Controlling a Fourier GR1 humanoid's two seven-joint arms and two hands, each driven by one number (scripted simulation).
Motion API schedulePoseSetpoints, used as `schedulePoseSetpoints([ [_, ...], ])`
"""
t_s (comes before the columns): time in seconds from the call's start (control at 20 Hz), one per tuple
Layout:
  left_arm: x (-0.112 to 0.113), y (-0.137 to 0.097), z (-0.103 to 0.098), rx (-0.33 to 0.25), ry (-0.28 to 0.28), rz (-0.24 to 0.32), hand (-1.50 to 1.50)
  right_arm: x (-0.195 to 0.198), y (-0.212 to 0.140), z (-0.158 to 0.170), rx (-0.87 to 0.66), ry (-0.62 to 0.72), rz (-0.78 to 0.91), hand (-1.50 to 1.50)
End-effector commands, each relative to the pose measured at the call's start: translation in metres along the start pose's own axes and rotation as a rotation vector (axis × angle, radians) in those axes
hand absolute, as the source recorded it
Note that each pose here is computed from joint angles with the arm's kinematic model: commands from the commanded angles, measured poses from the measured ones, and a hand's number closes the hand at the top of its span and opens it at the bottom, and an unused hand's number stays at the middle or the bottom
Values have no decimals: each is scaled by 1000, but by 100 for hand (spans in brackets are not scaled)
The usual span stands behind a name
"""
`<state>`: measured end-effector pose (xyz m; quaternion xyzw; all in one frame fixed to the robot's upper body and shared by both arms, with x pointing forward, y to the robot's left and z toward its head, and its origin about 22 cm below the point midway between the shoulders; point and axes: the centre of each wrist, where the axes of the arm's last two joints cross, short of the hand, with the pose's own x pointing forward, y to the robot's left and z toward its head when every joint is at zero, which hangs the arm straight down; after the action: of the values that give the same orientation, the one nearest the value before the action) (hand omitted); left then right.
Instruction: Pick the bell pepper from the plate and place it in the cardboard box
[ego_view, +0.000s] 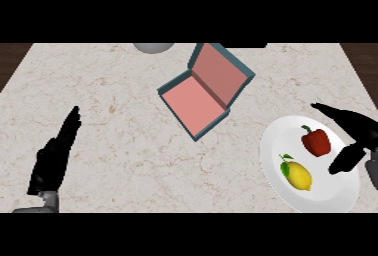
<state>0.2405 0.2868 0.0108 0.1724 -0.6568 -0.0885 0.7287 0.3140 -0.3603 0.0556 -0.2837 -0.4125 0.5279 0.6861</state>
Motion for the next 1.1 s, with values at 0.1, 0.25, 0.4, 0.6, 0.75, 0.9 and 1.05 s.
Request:
schedulePoseSetpoints([
  [0.1,7,9,-12,-9,-1,-9,0,4,32,-7,-4,-20,-9,-150],
  [0.25,-1,4,-9,-14,-1,-6,0,3,24,-16,0,-6,-7,-150],
  [0.4,8,9,-5,5,-7,-10,0,4,34,-28,5,-6,-10,-150],
  [0.6,0,-3,-6,-1,-5,-4,0,3,27,-12,32,5,21,-150],
  [0.75,-8,4,4,-2,-2,4,0,1,39,-22,84,0,37,-150],
  [0.9,11,-3,-19,-1,-12,5,0,2,30,-33,70,-3,-20,150],
  [1.05,8,-2,-8,-22,-5,11,0,11,34,-35,-47,-29,59,150],
])
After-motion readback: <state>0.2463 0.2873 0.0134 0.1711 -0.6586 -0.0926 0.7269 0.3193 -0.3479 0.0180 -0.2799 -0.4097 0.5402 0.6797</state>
